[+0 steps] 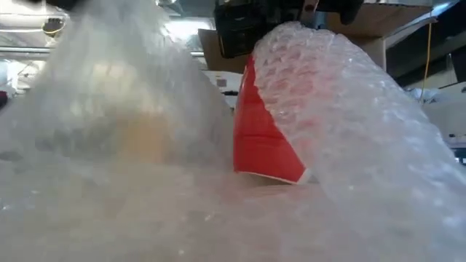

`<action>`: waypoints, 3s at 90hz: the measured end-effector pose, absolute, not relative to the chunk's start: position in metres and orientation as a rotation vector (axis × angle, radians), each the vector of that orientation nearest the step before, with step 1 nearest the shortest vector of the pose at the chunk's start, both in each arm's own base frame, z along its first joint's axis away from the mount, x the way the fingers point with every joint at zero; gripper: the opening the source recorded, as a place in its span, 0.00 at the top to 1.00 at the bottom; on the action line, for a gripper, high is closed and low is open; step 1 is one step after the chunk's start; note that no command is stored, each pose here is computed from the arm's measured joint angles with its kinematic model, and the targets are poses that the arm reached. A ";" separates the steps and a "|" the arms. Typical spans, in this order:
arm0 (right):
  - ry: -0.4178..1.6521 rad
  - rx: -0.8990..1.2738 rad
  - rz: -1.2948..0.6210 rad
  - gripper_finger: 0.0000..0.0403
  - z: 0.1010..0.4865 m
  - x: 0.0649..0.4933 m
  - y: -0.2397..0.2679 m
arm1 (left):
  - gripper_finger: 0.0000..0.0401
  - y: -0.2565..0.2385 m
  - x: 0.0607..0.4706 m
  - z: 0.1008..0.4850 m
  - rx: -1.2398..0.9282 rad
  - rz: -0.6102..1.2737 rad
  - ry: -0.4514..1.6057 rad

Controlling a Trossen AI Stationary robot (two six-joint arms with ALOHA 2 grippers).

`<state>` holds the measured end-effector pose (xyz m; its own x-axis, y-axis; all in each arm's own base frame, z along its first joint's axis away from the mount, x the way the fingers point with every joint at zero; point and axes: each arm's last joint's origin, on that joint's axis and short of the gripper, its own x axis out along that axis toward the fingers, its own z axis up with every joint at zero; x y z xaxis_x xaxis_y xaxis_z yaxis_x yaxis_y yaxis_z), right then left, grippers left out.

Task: Wrap mug
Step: Wrap the orange mug with the bubble wrap

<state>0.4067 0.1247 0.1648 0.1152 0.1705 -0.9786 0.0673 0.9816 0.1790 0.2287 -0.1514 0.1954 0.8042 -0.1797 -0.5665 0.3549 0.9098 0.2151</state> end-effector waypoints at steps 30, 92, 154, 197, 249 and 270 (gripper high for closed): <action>1.452 0.177 0.079 0.96 0.166 0.408 0.125 | 0.98 -0.149 0.224 0.192 0.279 -0.295 0.538; 1.450 0.171 0.073 0.96 0.166 0.408 0.124 | 0.59 -0.140 0.169 0.263 0.177 -0.306 0.313; 1.567 0.065 -0.120 0.99 0.165 0.393 0.115 | 0.58 -0.146 0.167 0.260 0.209 -0.251 0.302; 1.540 0.064 -0.059 0.97 0.180 0.390 0.115 | 0.59 -0.143 0.167 0.253 0.192 -0.226 0.358; 1.478 0.114 0.001 0.75 0.187 0.397 0.119 | 0.59 -0.136 0.178 0.205 0.143 -0.151 0.415; 1.416 0.089 -0.020 0.75 0.211 0.407 0.120 | 0.59 -0.136 0.178 0.205 0.135 -0.148 0.420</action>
